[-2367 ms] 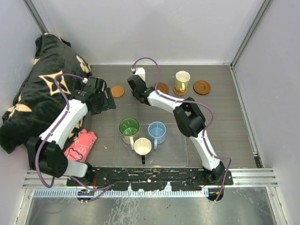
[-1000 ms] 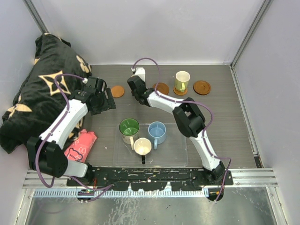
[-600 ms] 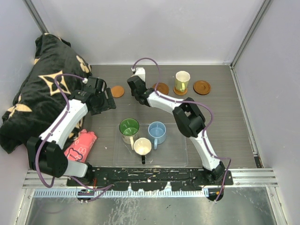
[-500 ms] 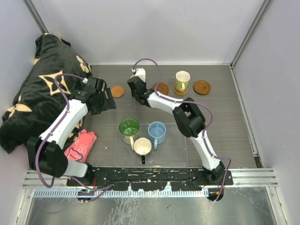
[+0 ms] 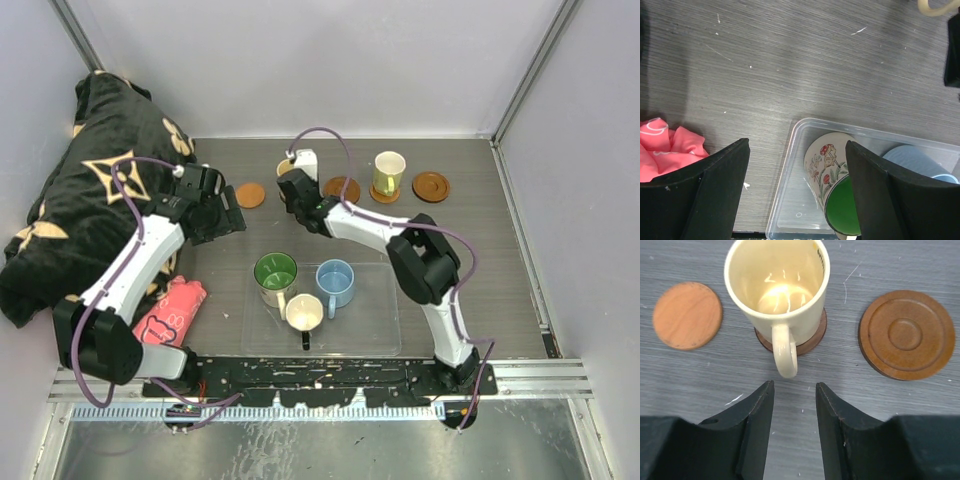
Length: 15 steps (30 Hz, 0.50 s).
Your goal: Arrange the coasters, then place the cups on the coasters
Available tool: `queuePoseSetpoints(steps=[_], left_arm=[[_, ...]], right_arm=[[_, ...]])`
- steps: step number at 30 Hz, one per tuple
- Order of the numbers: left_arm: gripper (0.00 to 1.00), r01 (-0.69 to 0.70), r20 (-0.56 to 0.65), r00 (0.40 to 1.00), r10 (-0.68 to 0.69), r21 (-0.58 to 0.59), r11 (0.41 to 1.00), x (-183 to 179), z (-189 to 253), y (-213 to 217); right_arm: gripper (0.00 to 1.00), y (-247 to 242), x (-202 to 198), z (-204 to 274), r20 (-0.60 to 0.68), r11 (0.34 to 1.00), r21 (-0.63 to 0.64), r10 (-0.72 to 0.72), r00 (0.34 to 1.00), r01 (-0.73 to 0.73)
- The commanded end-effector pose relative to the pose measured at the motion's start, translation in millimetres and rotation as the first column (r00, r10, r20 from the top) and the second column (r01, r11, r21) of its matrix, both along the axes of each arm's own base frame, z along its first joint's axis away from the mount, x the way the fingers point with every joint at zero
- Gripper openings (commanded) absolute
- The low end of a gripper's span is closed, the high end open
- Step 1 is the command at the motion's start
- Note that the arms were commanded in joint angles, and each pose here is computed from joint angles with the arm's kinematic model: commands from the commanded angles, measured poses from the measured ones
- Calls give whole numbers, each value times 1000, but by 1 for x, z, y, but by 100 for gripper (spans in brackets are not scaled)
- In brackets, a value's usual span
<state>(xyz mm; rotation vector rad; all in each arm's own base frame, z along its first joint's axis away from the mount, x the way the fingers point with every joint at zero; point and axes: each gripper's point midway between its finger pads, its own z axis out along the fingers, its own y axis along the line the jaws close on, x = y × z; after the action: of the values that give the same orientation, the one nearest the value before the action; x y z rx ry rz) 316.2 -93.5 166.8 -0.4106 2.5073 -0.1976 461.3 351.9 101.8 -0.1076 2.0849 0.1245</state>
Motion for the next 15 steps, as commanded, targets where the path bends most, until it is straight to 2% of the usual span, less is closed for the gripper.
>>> queuePoseSetpoints(steps=[1, 6, 12, 15], left_arm=[[79, -16, 73, 997, 16, -7, 1000, 3, 20, 4], [78, 9, 70, 998, -7, -19, 1000, -7, 21, 3], [77, 90, 84, 993, -86, -46, 995, -37, 23, -20], [77, 118, 50, 992, -117, -30, 993, -58, 14, -29]], right_arm=[[45, -5, -7, 88, 146, 993, 114, -27, 989, 10], [45, -23, -36, 116, 163, 992, 127, -25, 986, 4], [45, -56, -69, 153, 195, 986, 164, -56, 979, 24], [45, -76, -85, 166, 197, 983, 178, -76, 977, 40]])
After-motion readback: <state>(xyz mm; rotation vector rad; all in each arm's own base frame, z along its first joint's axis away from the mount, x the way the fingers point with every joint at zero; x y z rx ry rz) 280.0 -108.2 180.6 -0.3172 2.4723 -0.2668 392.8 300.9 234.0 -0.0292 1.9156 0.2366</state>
